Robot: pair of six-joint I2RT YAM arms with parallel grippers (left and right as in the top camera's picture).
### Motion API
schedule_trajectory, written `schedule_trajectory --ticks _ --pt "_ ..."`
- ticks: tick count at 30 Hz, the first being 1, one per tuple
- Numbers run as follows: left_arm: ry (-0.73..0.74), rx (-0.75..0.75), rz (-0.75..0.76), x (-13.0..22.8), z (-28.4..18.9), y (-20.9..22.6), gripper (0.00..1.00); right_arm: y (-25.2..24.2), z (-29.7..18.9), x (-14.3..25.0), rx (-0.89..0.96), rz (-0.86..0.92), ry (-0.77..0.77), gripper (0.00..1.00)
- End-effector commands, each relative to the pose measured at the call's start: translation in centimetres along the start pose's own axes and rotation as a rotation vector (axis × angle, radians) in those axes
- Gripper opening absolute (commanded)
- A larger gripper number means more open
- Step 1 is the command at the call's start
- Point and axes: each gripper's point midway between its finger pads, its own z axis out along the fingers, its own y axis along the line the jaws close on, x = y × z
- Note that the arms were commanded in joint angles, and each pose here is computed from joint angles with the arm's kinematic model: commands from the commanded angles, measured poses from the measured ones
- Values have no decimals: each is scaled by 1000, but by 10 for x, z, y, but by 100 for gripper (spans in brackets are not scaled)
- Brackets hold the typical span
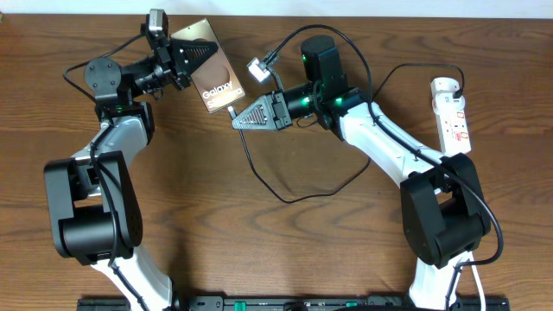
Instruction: Plug charger to phone and switch on socket
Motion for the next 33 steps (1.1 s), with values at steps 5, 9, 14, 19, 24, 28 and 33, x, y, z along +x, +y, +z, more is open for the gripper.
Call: schedule_trajectory --ticks 5,9,14,19,24,28,33 --pt "16 8 55 1 0 -11 7 6 2 -2 -7 -12 4 1" --pt "17 14 80 2 0 -14 7 6 2 -3 -8 -19 3 1" --pt "17 15 83 2 0 -14 7 6 2 -3 -8 -19 3 1" --pt "17 15 83 2 0 -14 7 7 2 -3 -8 -20 2 1" --pt "17 15 83 2 0 -14 7 8 4 -3 -12 -26 5 1" --pt "19 16 83 3 1 -14 7 8 7 -3 -8 -27 5 1" --pt "26 18 82 5 3 -14 7 8 8 -3 -7 -29 5 1"
